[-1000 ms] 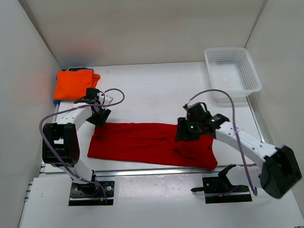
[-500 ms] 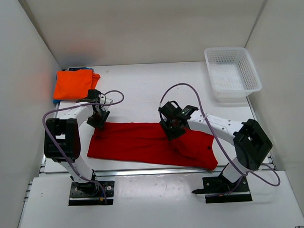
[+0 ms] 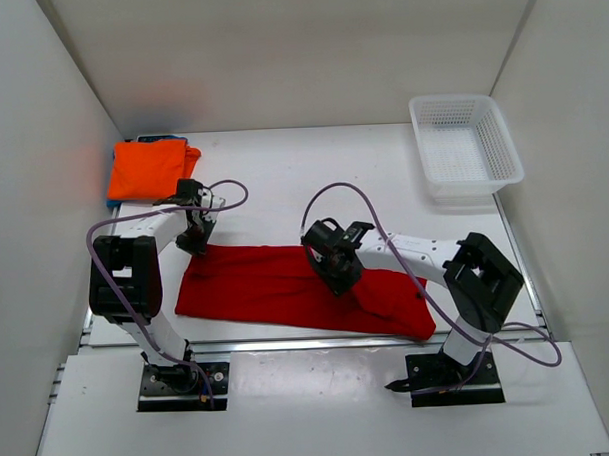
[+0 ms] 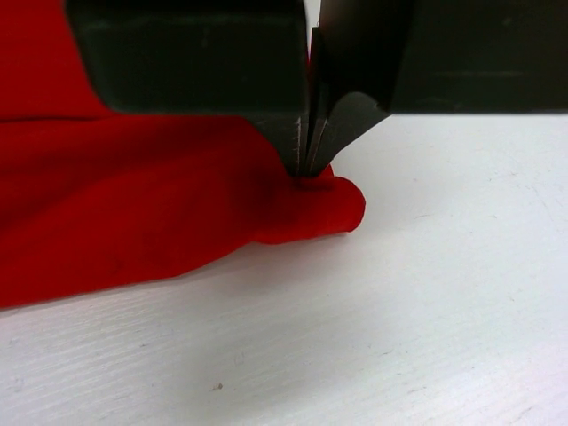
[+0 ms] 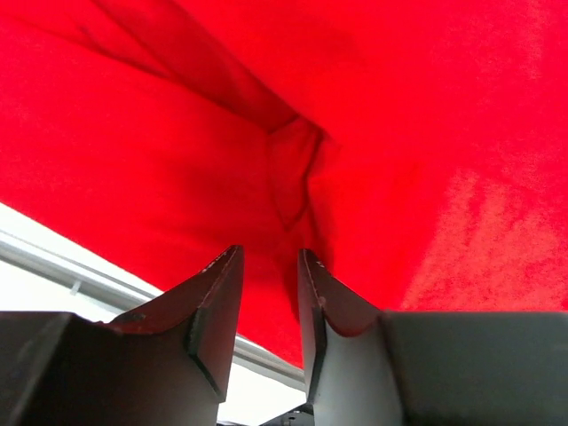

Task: Fold and stack the t-shirts
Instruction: Fold the other side of the tshirt into a rectangle

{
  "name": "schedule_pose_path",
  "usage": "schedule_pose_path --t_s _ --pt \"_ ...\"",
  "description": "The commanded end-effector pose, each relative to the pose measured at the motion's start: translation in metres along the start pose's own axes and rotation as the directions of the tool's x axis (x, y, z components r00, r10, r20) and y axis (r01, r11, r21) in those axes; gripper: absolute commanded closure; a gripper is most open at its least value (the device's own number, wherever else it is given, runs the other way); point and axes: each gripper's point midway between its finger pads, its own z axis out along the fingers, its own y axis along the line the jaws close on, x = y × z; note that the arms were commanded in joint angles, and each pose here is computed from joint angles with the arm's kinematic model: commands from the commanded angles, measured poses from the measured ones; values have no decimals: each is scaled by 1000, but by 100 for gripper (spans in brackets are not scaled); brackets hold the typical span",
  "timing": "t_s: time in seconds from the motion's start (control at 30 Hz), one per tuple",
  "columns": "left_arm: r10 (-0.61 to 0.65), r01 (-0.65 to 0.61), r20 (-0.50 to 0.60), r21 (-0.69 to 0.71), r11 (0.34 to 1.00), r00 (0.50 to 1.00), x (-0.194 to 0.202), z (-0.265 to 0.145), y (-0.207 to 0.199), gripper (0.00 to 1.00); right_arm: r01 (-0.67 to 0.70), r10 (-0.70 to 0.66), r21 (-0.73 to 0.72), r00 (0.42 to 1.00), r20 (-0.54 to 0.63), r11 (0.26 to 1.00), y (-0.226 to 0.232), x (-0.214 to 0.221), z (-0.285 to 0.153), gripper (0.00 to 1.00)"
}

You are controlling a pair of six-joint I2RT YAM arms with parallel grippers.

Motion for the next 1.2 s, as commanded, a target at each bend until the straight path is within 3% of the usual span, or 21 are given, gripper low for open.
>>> schedule_pose_path --t_s 0.0,0.33,0.5,0.6,0.77,0.9,1.03,1.07,1.1,1.17 --pt "-34 36 62 -40 999 997 -14 -11 8 88 -28 27 35 1000 15 999 -13 -6 -2 70" --pt "-17 21 71 -50 999 997 -13 -14 5 88 -15 16 32 999 -48 999 -13 5 17 71" --pt "-19 23 66 -54 998 998 -11 -15 8 88 -27 29 39 998 -56 999 -18 9 18 82" --pt "-12 16 70 -50 999 997 -13 -16 6 88 -45 49 52 997 -68 998 -25 14 21 82" --pt "-10 14 79 -46 999 997 -16 -16 4 88 -71 73 43 996 -48 997 -28 9 21 84" --pt "2 1 75 -48 999 997 -14 -17 4 88 -77 77 29 997 -11 997 -27 -2 17 100" --pt "-8 12 76 -51 999 997 -15 -16 5 89 -73 73 -11 997 23 997 -21 -14 3 100" --pt "-13 18 77 -59 998 997 -15 -15 7 91 -60 61 -46 998 30 997 -15 -16 -3 99" --pt "-26 31 77 -65 997 997 -15 -15 7 100 -44 50 -85 997 60 995 -8 -21 -10 100" --pt "-47 55 106 -75 996 993 -24 -19 12 100 -19 35 -153 994 104 988 4 -30 -22 100"
